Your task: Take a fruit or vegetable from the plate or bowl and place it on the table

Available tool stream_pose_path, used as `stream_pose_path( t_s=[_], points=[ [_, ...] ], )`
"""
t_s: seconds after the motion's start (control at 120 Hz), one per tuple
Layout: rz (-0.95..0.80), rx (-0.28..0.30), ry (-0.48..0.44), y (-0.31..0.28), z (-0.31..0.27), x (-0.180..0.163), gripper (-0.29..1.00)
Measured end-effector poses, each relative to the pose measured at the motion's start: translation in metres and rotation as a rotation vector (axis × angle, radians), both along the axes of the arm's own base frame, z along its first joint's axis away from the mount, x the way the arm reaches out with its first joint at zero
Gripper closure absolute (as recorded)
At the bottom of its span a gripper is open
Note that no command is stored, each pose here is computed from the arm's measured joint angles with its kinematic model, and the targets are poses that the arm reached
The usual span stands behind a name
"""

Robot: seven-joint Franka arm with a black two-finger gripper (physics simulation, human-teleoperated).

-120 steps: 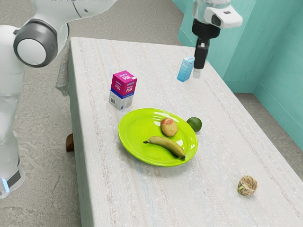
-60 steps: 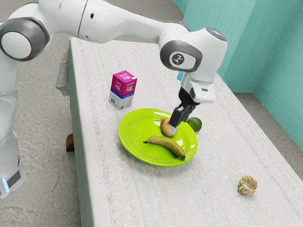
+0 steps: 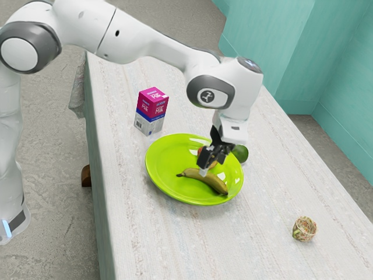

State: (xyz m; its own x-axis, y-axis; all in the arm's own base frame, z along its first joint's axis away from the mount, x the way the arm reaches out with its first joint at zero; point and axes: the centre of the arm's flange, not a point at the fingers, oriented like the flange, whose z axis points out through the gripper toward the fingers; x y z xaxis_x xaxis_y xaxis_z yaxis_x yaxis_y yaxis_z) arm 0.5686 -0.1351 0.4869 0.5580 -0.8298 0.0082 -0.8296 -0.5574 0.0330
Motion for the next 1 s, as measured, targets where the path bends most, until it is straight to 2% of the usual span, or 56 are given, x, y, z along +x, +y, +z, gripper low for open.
stream_pose_path(
  t_s=[1.0],
  points=[
    [-0.112, -0.004, -0.014, 0.0, -0.037, -0.007, 0.0]
  ],
)
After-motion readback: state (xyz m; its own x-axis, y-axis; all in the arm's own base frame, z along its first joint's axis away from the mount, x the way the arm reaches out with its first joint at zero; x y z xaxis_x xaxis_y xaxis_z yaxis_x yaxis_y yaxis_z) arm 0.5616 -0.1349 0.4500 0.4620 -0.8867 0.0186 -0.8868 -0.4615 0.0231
